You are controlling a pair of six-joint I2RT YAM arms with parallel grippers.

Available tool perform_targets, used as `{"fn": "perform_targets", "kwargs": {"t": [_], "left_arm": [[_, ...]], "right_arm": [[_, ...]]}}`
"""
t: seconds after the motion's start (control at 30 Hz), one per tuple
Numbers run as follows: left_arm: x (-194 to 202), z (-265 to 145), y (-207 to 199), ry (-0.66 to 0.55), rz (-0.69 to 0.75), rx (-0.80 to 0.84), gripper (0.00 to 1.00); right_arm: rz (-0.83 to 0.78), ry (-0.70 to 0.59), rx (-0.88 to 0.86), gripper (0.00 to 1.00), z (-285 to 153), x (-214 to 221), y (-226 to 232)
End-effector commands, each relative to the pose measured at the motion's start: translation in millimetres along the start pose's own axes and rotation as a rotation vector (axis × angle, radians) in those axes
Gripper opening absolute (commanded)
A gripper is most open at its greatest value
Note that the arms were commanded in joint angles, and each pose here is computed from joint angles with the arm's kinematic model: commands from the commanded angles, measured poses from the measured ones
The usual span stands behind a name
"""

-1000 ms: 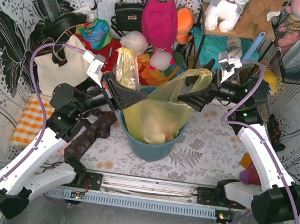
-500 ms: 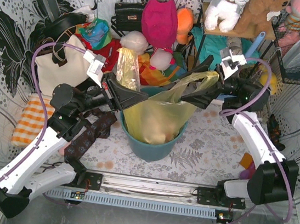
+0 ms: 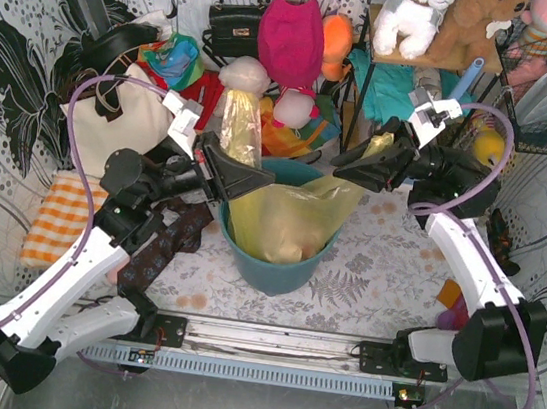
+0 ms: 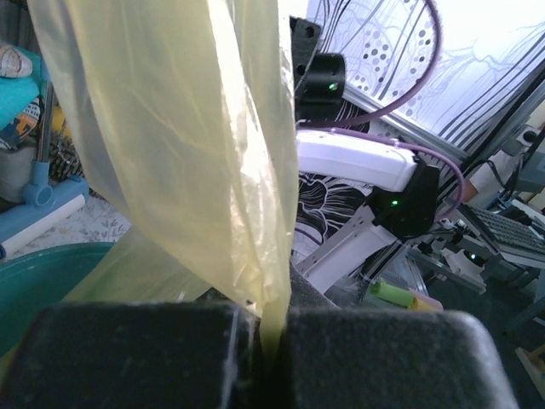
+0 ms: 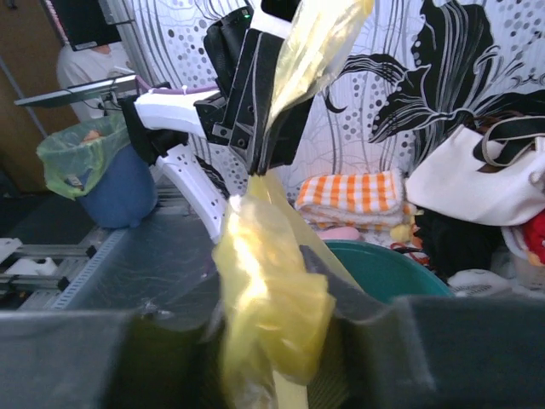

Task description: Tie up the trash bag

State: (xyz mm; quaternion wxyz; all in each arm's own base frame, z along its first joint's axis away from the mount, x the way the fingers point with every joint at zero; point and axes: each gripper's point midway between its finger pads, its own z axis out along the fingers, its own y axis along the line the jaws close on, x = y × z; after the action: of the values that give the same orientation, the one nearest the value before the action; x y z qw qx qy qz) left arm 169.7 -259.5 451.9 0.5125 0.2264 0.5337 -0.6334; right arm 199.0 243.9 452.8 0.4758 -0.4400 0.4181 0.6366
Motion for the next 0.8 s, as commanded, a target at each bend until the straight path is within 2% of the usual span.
{"fn": "perform_targets", "kwargs": {"t": [0.0,0.1,0.17,0.27,0.47,0.77], "left_arm": [[3.4,4.4,2.3,0.043,0.046,0.011,0.00],[9.6,5.8,13.8,0.082,0.047,-0.033,0.00],[11.5,5.6,22.9,0.096,0.049,-0.080,0.00],[12.2,3.7,31.3,0.103,0.064,-0.131,0.00],[12.2,1.2,21.7,0.134,0.119,-0.102,0.00],[43.9,2.7,8.4,0.364,0.066,0.031,0.00]], "right_arm": [[0.018,-0.036,0.072,0.22,-0.5,-8.1,5.3],[0.056,-0.037,0.178,0.06,-1.4,-3.6,-7.0],[0.056,-0.020,0.235,0.00,0.3,0.6,-11.2],[0.079,0.001,0.299,0.00,4.3,5.1,-13.8],[0.106,0.062,0.410,0.00,14.0,11.5,-16.1],[0.098,0.109,0.356,0.00,48.8,14.7,6.3]]}}
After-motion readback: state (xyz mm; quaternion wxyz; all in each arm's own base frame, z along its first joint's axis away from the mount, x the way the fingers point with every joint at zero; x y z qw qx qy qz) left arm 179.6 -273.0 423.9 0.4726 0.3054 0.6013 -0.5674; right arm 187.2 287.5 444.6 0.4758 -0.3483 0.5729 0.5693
